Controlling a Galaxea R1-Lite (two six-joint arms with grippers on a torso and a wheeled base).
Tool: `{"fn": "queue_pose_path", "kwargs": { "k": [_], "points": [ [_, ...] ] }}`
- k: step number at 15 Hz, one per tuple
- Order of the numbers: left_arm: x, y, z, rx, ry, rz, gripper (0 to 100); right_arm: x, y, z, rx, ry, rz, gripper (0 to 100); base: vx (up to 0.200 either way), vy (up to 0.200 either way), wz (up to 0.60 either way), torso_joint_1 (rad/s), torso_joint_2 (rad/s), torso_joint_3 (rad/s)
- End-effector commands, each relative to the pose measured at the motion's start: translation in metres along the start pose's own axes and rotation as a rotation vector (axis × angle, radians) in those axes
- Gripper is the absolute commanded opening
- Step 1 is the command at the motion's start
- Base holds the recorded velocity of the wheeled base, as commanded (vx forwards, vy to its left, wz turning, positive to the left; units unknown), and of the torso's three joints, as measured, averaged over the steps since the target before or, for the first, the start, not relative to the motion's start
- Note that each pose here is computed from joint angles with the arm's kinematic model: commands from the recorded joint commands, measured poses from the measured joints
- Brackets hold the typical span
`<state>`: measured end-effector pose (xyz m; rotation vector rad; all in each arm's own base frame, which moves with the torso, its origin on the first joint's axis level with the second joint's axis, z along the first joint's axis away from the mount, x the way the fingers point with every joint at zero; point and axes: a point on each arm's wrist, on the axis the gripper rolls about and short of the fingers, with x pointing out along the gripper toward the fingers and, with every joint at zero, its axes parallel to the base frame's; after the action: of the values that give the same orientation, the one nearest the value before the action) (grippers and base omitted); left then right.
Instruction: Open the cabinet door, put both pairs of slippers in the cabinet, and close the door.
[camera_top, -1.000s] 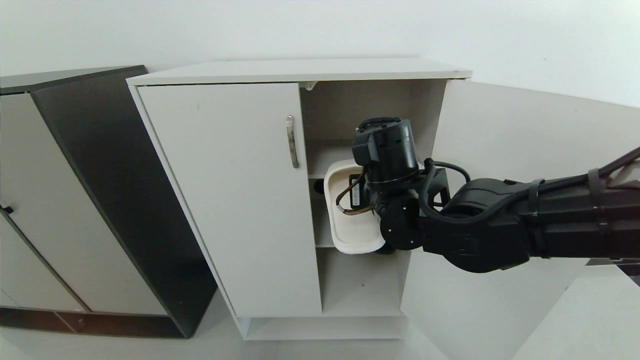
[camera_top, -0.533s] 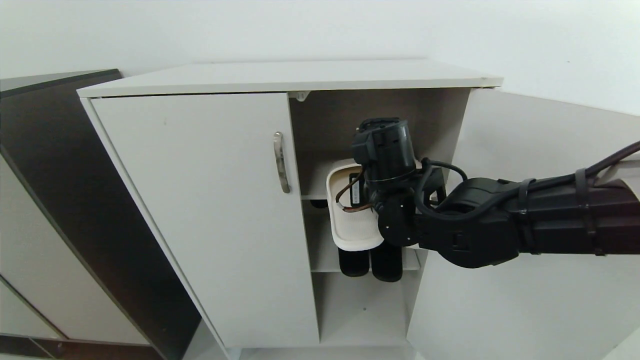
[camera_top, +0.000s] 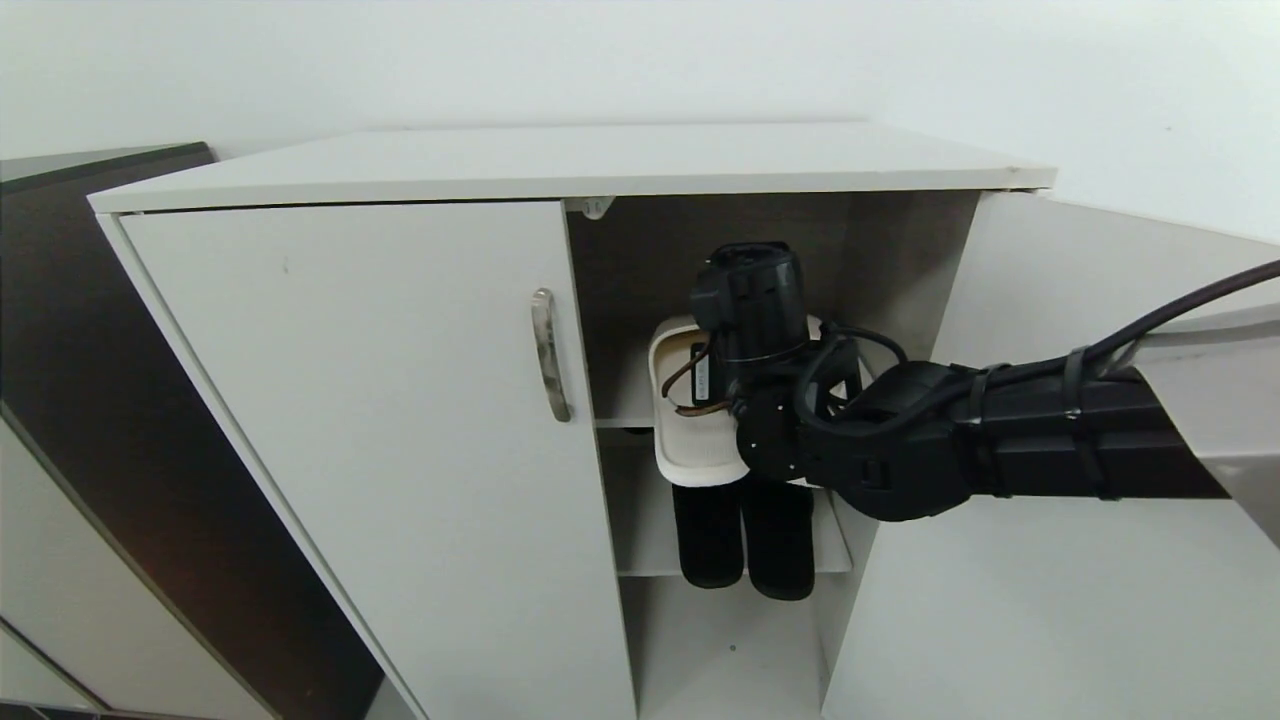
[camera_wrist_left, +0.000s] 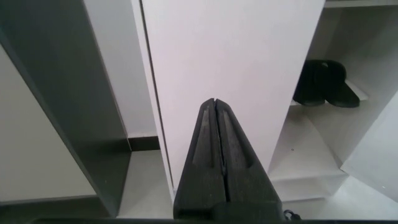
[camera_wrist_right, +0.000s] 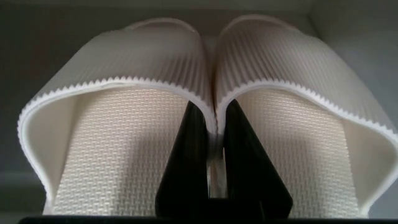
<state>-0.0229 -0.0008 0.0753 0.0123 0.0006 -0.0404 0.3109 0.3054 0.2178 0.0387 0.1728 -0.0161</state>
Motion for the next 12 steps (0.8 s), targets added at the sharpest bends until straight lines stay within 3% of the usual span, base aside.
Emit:
{"fn": "queue_pose_path", "kwargs": {
  "k": [1, 12],
  "points": [
    [0.0, 0.0, 0.0, -0.002, 0.001, 0.001, 0, 0.009, 0.0, -0.005, -0.002, 0.003, -0.011, 0, 0.0, 0.0, 0.0, 0.0, 0.0, 0.0],
    [0.0, 0.0, 0.0, -0.005, -0.001, 0.002, 0, 0.048, 0.011, 0.014, 0.007, -0.028, -0.029, 0, 0.0, 0.0, 0.0, 0.0, 0.0, 0.0]
  ]
}}
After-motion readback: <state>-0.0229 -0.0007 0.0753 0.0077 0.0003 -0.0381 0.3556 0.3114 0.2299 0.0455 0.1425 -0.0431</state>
